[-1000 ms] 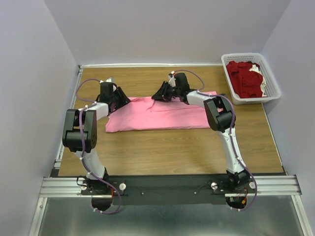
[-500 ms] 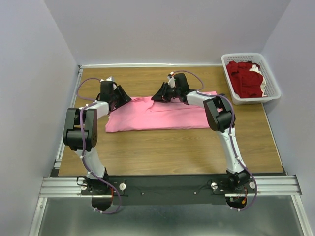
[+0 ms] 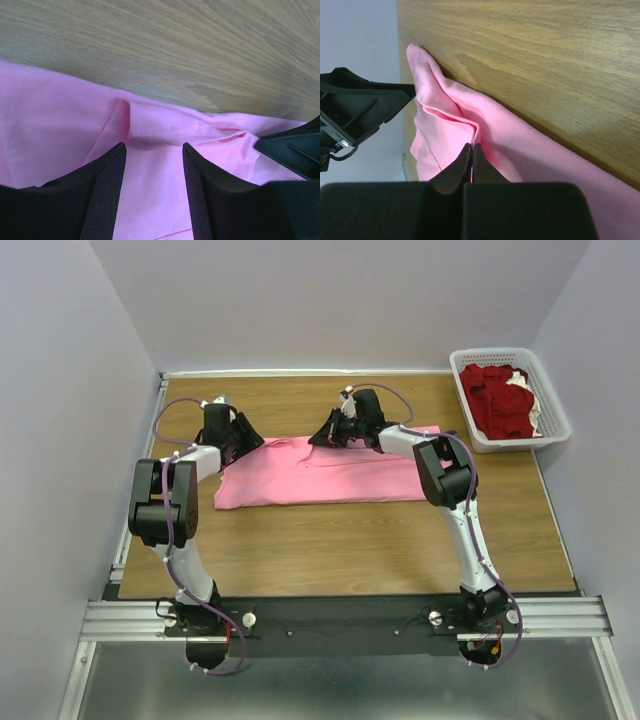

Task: Fold and stack the t-shirts
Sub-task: Fold the tshirt

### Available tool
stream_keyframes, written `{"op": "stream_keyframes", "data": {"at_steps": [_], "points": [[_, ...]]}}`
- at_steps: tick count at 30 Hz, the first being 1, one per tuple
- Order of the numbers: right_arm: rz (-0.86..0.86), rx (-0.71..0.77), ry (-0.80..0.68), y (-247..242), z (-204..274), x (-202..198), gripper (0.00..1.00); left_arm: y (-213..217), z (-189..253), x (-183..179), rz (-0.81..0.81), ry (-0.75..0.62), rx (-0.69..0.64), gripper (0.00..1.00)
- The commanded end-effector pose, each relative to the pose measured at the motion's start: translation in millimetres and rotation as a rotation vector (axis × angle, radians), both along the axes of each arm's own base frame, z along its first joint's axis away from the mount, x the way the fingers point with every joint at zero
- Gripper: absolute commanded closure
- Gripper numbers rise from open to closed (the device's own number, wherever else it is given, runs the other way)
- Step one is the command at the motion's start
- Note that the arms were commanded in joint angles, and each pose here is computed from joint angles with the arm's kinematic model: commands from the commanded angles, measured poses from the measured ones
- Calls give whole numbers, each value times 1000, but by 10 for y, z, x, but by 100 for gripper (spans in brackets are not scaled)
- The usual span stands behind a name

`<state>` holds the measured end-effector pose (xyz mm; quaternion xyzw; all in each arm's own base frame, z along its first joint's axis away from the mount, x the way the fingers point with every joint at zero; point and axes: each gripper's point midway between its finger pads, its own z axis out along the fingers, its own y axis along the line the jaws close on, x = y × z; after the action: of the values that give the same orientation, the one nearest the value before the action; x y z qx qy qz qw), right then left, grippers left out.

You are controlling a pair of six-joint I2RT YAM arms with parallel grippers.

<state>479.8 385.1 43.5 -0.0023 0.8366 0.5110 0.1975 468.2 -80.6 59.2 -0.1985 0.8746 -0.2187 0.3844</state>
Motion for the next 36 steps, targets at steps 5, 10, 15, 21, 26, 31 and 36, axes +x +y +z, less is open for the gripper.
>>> {"op": "stream_keyframes", "data": {"at_steps": [5,10,15,21,26,31,36], "points": [[28,-3,-2,38,-73,-76,99,64,-10,163,27,-8,14,48],[28,-2,-3,42,-67,-69,99,63,-66,178,28,7,14,51],[28,-1,-6,44,-52,-65,99,110,-114,138,46,29,34,49],[29,0,-10,46,-45,-60,99,199,-118,143,74,48,78,45],[28,-1,-6,45,-56,-62,99,143,-114,181,42,44,64,47],[23,0,-8,39,-49,-47,99,96,-127,197,24,46,45,54],[25,1,-12,49,-32,-47,99,89,-159,171,22,61,41,57]]}}
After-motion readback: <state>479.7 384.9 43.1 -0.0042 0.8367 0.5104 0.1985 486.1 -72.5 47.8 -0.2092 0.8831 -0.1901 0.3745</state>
